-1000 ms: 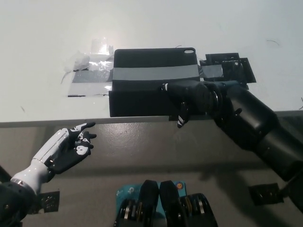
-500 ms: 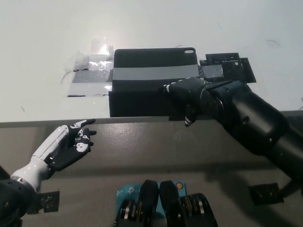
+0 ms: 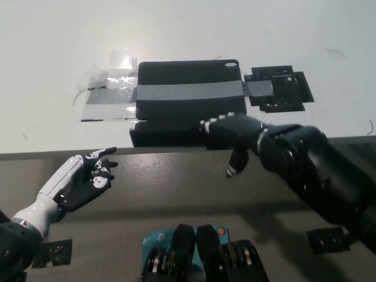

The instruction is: The robot uses its right hand to pull the cover of a folded tablet cover kept in the middle of the desk

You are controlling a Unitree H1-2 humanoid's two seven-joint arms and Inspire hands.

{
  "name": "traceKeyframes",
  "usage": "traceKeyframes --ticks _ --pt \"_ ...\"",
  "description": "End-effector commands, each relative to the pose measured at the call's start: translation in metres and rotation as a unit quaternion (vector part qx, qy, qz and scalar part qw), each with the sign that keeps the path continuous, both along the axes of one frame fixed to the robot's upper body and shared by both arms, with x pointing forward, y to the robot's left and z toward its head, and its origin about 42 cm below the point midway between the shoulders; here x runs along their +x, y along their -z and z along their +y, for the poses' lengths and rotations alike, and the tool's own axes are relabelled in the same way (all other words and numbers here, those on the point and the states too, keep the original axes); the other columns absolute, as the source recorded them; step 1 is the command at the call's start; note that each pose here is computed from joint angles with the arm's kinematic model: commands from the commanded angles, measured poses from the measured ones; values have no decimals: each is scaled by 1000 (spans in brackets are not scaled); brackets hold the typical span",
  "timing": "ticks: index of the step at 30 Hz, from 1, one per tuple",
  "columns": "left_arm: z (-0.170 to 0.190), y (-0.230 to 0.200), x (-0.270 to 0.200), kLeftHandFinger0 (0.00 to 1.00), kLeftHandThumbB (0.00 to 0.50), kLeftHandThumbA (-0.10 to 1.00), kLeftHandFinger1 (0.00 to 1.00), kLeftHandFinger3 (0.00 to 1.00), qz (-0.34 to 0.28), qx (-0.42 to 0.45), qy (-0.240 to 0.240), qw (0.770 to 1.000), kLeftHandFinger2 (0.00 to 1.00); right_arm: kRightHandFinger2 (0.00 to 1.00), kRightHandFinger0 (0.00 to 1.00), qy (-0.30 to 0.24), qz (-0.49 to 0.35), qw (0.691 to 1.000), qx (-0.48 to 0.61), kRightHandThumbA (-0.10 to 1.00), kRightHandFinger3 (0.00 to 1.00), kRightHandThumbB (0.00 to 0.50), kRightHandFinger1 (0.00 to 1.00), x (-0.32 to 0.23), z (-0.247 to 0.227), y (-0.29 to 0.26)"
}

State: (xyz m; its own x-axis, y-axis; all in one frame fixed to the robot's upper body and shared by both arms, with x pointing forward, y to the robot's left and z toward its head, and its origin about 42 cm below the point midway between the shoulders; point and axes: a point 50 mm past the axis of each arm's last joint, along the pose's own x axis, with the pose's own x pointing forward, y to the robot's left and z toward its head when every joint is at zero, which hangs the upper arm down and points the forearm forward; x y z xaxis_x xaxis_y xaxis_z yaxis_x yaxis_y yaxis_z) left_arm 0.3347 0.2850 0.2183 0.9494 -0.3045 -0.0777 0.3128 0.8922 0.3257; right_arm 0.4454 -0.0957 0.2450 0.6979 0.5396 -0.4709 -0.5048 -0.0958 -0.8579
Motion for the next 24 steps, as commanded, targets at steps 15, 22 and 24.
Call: traceKeyframes --ticks 15,22,24 --pt "9 -23 8 764 92 1000 849 1000 -25 17 0 1000 956 1000 1000 104 97 974 175 1000 1000 493 1000 -10 -34 27" --pt "9 -21 10 754 111 1000 842 1000 -21 15 -2 1000 955 1000 1000 101 81 960 247 1000 1000 419 1000 -33 -52 3" --pt "11 -16 8 744 110 1000 832 1000 -15 16 -1 1000 946 1000 1000 81 64 947 306 1000 1000 340 1000 -49 -63 -14"
